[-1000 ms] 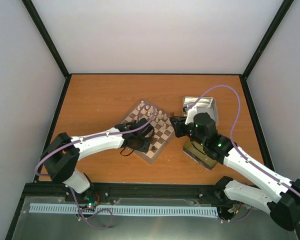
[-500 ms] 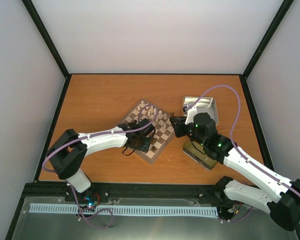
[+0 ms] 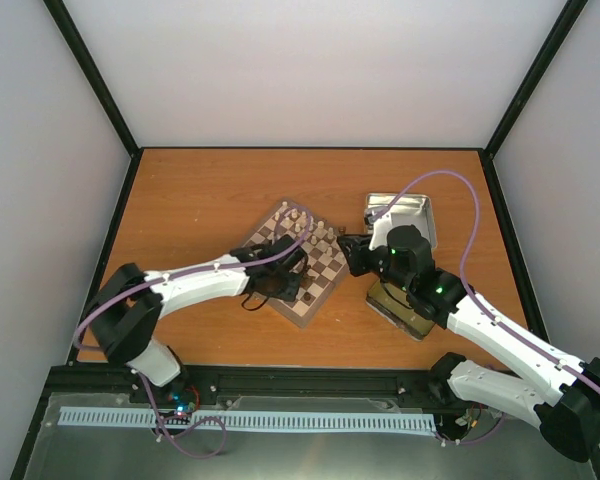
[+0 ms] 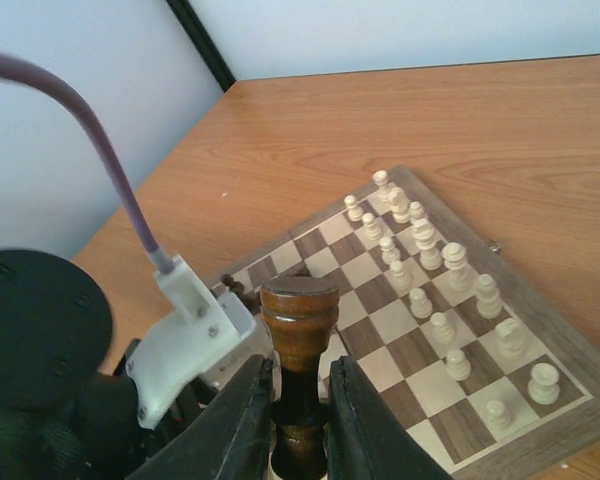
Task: Set up the chess pieces on the board
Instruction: Adjust the chess piece on the chessboard, then place the chess piece on the chessboard.
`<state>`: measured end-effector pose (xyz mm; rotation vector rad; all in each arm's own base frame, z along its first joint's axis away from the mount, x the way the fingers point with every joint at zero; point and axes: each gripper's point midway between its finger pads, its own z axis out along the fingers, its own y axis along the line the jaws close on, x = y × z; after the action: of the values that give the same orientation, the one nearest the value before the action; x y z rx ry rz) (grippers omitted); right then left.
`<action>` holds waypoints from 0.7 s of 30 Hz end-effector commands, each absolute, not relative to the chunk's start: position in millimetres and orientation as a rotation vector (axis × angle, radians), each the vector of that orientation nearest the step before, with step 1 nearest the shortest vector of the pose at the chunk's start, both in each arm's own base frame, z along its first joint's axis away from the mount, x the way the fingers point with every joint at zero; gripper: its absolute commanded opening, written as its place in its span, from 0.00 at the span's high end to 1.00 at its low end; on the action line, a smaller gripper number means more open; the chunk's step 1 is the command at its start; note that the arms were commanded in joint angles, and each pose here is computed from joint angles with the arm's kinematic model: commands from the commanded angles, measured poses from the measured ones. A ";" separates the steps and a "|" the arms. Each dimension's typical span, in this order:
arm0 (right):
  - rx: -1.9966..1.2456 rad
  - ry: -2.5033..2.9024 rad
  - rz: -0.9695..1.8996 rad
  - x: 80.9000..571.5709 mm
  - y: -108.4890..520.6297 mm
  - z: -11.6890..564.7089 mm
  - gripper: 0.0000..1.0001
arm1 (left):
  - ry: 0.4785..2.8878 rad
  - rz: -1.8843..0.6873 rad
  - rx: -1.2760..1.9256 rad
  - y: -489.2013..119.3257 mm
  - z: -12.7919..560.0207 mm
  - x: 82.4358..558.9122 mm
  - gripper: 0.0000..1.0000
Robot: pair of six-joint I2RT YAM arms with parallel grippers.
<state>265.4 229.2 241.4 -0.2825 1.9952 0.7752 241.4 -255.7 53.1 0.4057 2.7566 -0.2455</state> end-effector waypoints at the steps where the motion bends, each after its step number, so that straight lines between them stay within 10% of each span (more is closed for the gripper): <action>1: -0.401 1.972 0.875 254.6 247.0 253.0 0.83 | 2.679 -0.351 0.396 -249.6 95.6 235.6 0.75; 6: -0.639 2.001 0.942 246.0 276.6 236.8 0.86 | 2.524 -0.563 0.301 -250.2 161.7 241.4 0.67; 14: -0.951 1.813 1.067 229.3 310.5 255.8 0.86 | 2.128 -1.084 0.102 -237.8 291.0 263.2 0.19; 21: -1.052 1.747 1.144 226.0 327.4 269.0 0.85 | 2.058 -1.398 0.254 -263.6 314.0 247.8 0.16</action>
<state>232.0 315.2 245.2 -0.9523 1.8755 1.0867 262.4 -241.0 285.4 0.1267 2.1417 -1.1518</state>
